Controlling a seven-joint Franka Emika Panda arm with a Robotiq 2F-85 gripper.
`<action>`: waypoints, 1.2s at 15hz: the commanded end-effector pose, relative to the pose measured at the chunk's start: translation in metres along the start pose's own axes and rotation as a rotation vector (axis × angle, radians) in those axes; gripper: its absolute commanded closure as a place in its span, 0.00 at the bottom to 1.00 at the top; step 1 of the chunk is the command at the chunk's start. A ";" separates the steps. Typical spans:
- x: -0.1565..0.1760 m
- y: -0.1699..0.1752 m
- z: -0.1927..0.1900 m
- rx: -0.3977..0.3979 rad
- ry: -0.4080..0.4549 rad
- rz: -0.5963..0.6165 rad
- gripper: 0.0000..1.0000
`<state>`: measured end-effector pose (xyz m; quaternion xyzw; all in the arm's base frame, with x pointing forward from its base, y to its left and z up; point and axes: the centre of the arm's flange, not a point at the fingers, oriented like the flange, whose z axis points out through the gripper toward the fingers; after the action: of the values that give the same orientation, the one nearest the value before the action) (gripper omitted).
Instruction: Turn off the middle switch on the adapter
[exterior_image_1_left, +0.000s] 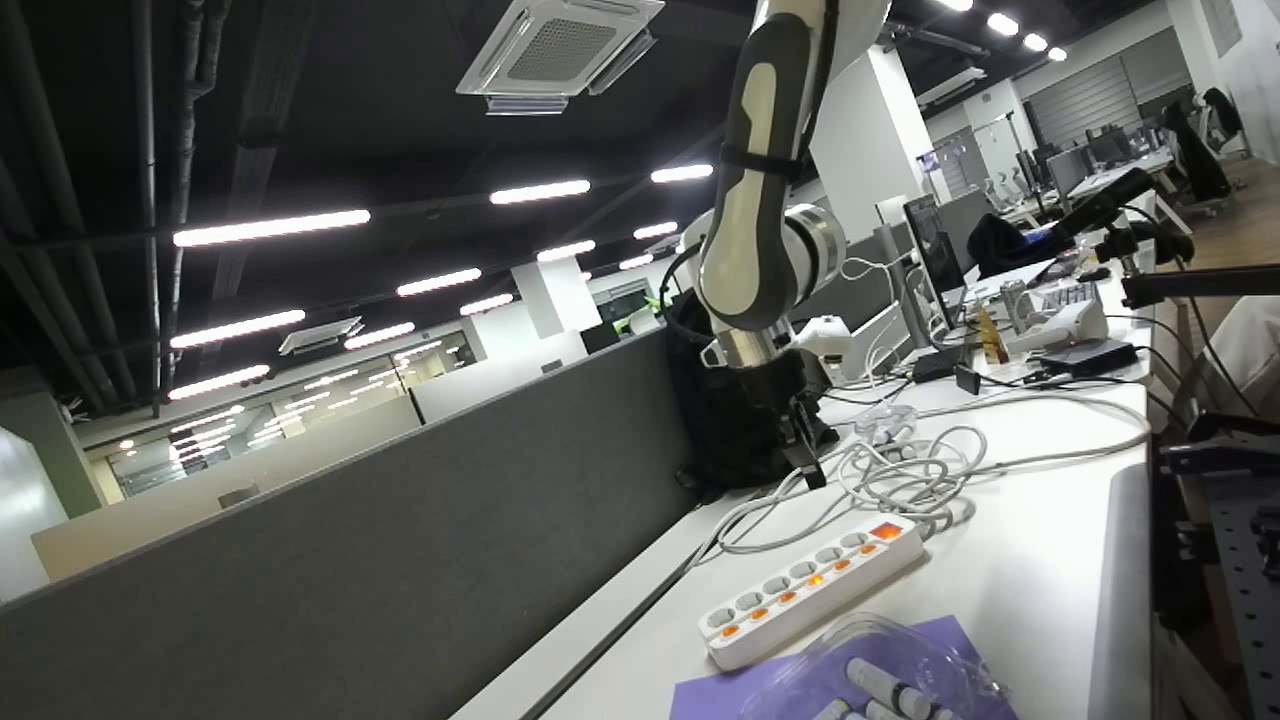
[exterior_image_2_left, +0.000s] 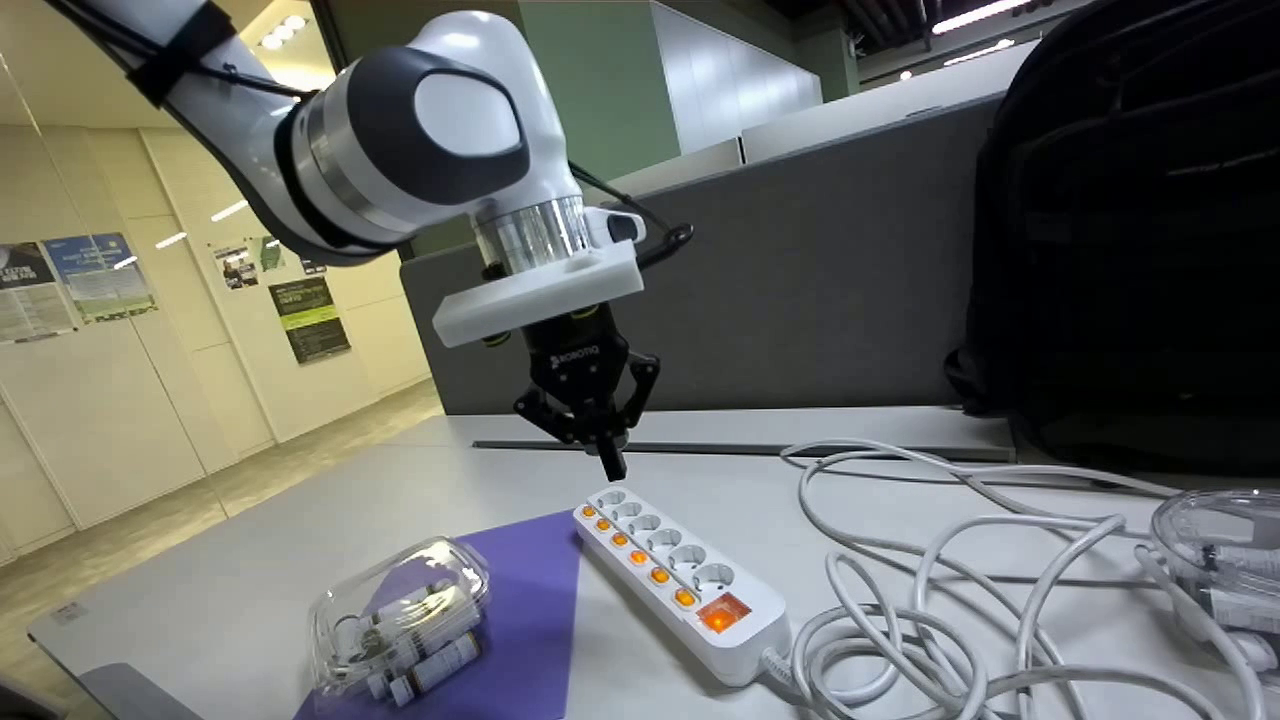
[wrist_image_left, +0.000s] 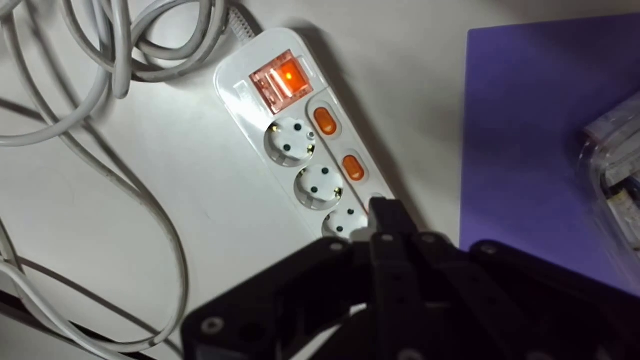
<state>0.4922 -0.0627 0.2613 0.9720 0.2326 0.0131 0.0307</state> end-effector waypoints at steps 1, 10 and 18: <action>0.000 0.001 -0.001 -0.011 -0.005 -0.003 1.00; 0.010 0.000 0.051 -0.055 -0.033 -0.018 1.00; 0.022 -0.008 0.088 -0.032 -0.030 -0.034 1.00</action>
<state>0.5002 -0.0552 0.1840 0.9644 0.2598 -0.0023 0.0500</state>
